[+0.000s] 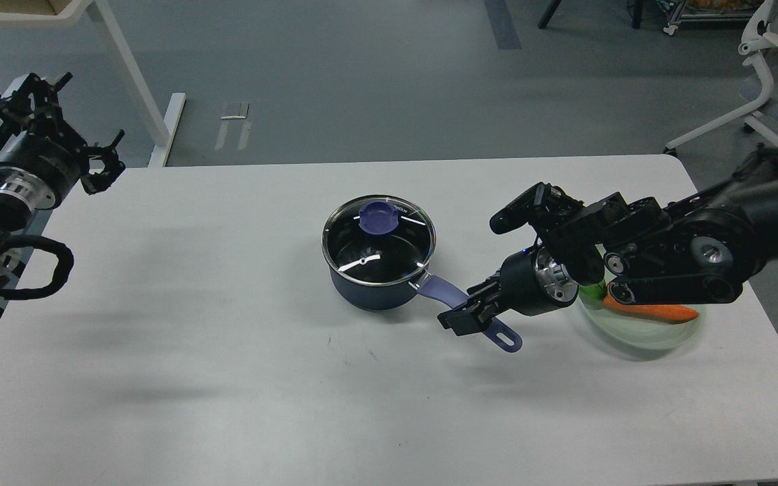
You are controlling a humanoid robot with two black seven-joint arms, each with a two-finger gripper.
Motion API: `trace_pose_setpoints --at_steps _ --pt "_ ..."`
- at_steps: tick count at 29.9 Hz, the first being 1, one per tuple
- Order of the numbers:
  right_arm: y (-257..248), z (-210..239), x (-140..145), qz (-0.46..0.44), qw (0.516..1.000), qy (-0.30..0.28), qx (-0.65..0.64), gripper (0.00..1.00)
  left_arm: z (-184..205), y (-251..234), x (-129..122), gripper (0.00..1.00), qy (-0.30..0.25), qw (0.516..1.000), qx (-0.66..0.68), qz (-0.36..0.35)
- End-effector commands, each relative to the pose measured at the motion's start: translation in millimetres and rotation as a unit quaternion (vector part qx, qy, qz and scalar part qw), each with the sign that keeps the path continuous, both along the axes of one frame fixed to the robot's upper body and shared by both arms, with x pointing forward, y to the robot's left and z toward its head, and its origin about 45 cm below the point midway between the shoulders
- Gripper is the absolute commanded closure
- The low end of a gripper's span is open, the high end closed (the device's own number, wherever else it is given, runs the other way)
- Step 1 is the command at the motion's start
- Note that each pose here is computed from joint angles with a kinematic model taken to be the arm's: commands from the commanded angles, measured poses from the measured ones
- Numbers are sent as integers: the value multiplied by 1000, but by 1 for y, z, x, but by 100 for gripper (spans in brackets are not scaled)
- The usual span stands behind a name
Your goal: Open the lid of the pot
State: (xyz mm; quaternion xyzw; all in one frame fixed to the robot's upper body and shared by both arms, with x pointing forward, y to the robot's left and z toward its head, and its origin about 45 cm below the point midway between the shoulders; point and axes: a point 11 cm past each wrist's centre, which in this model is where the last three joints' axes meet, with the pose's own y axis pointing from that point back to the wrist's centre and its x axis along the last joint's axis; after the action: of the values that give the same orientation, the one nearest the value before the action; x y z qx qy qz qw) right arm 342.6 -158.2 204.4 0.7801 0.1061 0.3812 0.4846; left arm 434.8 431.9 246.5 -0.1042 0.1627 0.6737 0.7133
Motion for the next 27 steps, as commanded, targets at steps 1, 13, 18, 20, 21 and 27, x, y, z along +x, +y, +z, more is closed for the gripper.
trace_pose_setpoints --at_steps 1,13,18,20,21,27 --pt "-1 2 2 -2 1000 -6 -5 33 1 3 -1 1 0 1000 4 2" --pt "-8 -1 -4 -6 1000 3 -8 38 10 21 -6 1 -4 1000 17 8" --pt "-10 -2 -4 -7 1000 4 -9 41 7 18 -6 1 0 1000 16 7" --pt "-9 -1 -4 -8 1000 4 -8 44 6 17 -6 1 0 1000 16 6" --pt "-9 -1 -4 -8 1000 5 -8 46 7 17 -5 1 0 1000 16 6" --pt "-8 -2 -9 -6 1000 12 -5 49 8 18 -5 1 -1 1000 15 9"
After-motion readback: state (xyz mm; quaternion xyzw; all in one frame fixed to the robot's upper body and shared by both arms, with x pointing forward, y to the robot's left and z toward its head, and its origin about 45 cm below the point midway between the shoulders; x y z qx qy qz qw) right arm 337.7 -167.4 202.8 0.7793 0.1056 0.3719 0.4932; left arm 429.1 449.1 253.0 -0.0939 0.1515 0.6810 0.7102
